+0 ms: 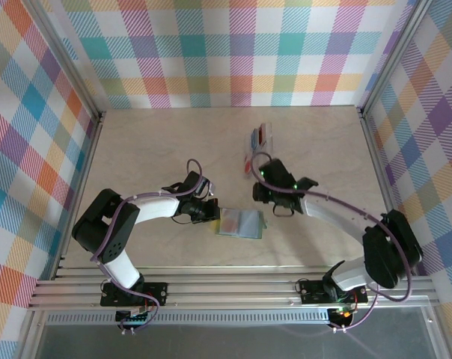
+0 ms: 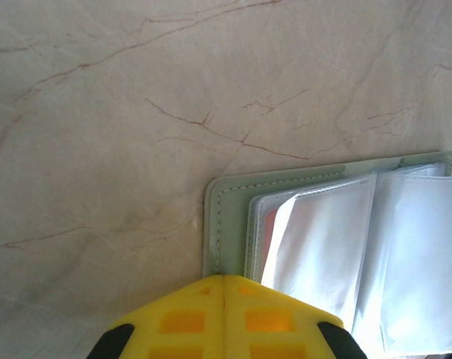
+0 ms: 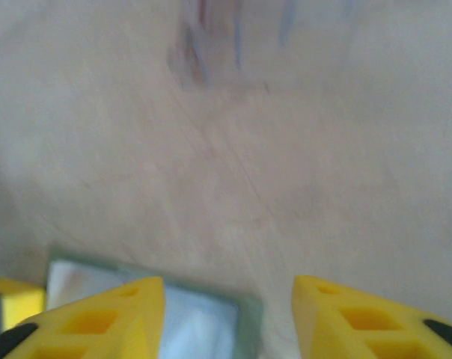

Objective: Put the credit cards into the card holder

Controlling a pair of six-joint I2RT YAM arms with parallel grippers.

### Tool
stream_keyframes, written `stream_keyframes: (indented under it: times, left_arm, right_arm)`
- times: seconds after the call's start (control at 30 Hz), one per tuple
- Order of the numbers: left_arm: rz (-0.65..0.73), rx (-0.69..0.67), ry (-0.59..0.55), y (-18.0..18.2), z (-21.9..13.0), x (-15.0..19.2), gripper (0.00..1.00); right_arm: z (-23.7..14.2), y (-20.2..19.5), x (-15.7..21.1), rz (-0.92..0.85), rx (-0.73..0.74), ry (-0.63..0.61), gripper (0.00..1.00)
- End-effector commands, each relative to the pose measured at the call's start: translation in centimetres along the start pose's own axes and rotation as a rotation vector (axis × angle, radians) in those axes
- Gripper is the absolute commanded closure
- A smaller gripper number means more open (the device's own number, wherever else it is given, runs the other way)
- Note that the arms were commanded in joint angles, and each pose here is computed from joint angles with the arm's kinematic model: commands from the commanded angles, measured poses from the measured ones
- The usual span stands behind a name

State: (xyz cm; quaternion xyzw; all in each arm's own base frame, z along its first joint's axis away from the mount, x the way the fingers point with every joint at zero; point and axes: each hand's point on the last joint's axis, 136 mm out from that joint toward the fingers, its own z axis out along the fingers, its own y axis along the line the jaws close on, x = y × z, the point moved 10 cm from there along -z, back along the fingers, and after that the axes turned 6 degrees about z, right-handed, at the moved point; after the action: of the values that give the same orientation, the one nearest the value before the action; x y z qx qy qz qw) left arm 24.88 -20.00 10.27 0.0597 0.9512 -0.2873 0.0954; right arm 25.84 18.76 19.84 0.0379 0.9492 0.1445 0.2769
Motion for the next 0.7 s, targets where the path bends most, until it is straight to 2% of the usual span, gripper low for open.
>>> stream_keyframes:
  times: [0.0,0.27,0.43,0.67]
  left_arm:
    - [-0.007,-0.037,0.046,1.0,0.3,1.1,1.00]
    - [-0.012,-0.043,0.059,1.3,0.8,1.3,1.00]
    - [-0.014,-0.037,0.062,1.2,1.0,1.4,1.00]
    - [-0.011,-0.032,0.053,1.1,0.7,1.3,1.00]
  right_arm:
    - [0.7,2.3,-3.3,-0.056,-0.070,0.005,0.47]
    - [5.9,3.9,-9.5,-0.071,-0.032,0.056,0.47]
    - [8.9,4.1,-11.0,-0.102,0.042,0.100,0.48]
    - [10.7,3.8,-11.1,-0.122,0.114,0.108,0.48]
